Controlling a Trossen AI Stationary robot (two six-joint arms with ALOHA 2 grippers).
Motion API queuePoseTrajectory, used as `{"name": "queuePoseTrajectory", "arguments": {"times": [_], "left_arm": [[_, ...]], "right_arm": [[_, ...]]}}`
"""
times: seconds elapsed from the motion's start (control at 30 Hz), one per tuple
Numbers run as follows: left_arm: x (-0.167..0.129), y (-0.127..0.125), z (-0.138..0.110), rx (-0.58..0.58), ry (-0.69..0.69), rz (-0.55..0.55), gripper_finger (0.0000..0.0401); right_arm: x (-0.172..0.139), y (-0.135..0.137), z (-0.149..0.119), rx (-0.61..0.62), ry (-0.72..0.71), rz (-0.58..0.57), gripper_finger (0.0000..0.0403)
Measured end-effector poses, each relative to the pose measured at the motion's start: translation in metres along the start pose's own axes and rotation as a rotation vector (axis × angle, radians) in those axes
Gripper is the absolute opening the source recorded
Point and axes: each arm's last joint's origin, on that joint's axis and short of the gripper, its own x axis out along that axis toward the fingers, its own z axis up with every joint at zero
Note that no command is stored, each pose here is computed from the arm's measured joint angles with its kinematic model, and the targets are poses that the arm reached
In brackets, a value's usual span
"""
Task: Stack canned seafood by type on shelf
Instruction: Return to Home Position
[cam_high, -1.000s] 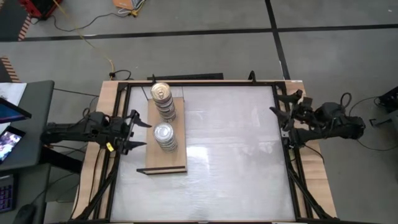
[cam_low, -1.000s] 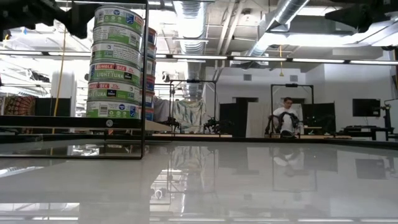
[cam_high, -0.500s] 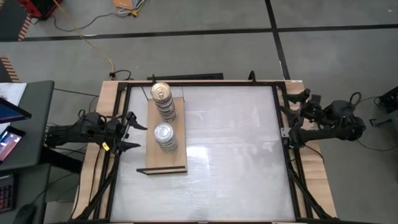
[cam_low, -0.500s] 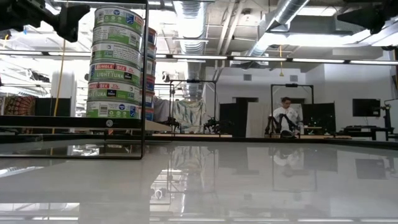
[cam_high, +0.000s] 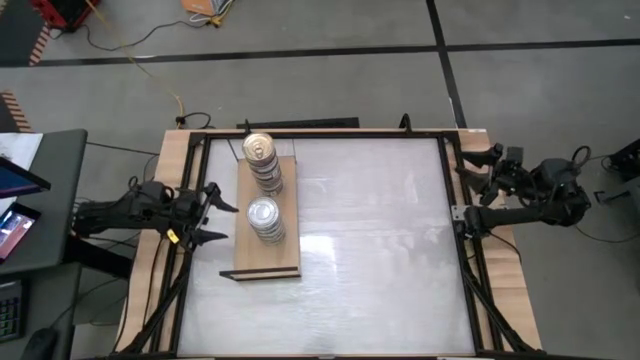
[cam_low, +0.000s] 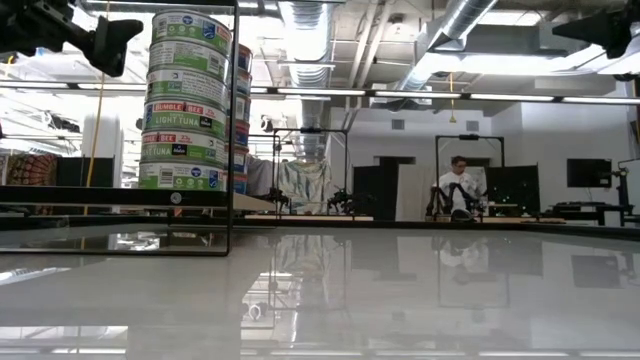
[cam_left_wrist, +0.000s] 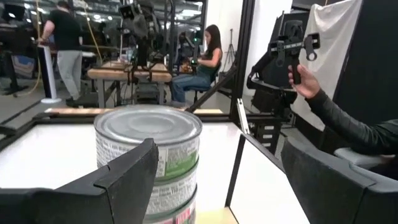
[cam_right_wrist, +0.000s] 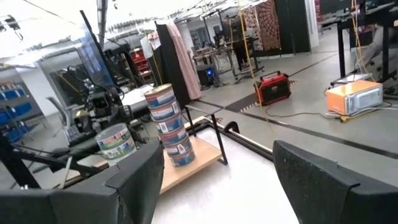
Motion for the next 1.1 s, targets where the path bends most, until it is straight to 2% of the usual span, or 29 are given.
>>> {"name": "queuePoseTrajectory", "arguments": {"times": [0.13, 0.3, 0.4, 0.63, 1.1], "left_arm": [[0.003, 0.0, -0.007, -0.013, -0.007, -0.019, 0.0325], [0.013, 0.003, -0.033, -0.017, -0.027, -0.012, 0.0325], [0.013, 0.004, -0.034, -0.011, -0.046, 0.015, 0.0325], [0.013, 0.004, -0.035, 0.017, -0.041, 0.003, 0.0325], [0.012, 0.01, -0.05, -0.001, 0.105, 0.188, 0.0325]], "right_arm": [[0.0, 0.0, 0.0, 0.0, 0.002, -0.001, 0.0321], [0.001, 0.0, -0.001, -0.002, 0.002, -0.007, 0.0321], [0.001, 0.0, -0.001, -0.002, 0.002, -0.008, 0.0321], [0.001, -0.001, -0.003, -0.032, 0.015, -0.017, 0.0321], [0.001, -0.001, -0.004, -0.055, 0.026, -0.019, 0.0321]]}}
